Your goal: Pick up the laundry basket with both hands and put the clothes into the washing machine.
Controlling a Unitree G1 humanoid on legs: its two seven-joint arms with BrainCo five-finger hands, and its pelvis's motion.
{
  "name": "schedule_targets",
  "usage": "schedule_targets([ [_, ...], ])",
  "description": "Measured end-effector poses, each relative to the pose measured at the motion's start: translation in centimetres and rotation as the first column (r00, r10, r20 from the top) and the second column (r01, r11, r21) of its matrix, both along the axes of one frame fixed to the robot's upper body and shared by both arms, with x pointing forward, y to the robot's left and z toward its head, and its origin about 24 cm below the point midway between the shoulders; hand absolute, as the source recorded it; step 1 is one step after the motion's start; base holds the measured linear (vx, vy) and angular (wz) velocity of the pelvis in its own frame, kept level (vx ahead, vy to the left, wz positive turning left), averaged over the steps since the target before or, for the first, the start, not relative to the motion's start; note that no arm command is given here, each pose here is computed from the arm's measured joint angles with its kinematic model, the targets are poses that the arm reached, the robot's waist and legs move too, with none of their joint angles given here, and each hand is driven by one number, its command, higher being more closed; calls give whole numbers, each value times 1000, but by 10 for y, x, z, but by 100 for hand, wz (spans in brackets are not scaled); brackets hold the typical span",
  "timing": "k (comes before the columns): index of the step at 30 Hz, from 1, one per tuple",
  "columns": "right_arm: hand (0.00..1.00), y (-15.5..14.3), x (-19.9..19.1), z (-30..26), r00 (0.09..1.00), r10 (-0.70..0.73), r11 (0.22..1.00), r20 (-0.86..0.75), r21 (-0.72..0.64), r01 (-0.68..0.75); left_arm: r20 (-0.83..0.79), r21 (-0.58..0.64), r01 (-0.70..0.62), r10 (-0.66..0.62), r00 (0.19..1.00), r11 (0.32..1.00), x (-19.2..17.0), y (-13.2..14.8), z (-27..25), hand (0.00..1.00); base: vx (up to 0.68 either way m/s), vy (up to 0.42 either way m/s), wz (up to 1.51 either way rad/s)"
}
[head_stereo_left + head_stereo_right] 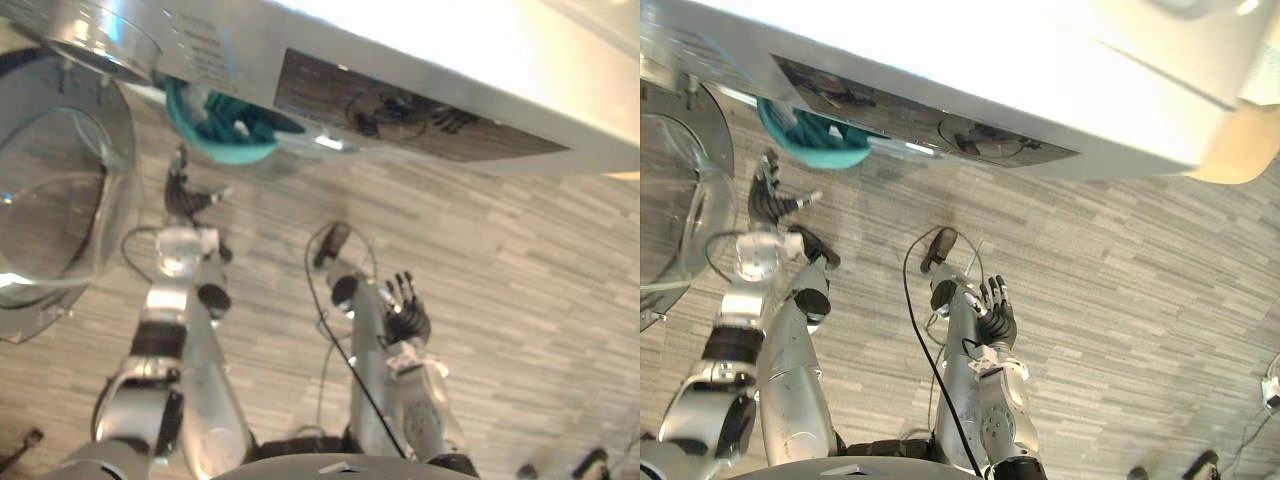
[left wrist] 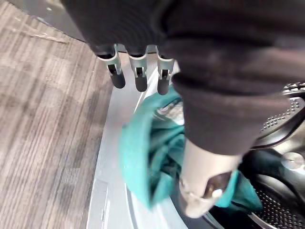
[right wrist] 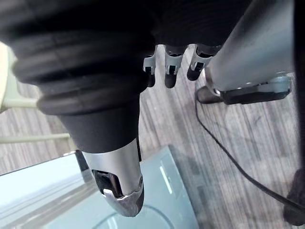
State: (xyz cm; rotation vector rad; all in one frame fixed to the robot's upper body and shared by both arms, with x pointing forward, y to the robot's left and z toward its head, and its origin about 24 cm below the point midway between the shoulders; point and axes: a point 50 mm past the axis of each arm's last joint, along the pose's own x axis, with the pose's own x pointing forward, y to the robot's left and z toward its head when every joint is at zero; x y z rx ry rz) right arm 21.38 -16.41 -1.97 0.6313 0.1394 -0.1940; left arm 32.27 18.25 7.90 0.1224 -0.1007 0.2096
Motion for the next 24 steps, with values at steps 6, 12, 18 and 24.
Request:
schedule_targets([
  [6, 0, 2, -4, -8, 999, 24, 999, -49, -37, -26, -4, -129, 113, -114, 993, 985, -23, -18, -20, 0, 35, -92, 2],
  [12, 0, 1, -4, -9, 998, 31, 999, -58, -41, -33, 83, -171, 138, -125, 989, 976, -8, -23, 5, 0, 4, -81, -3],
  [18, 0, 2, -5, -9, 998, 32, 998, -60, -46, -34, 225, -161, 166, -128, 966, 973, 7, -31, 48, 0, -10, -68, 5],
  [24, 0, -2, 5, -6, 998, 19, 993, -52, -112, -25, 307, -214, 194, -123, 944, 957, -2, -32, 60, 0, 22, -74, 19],
])
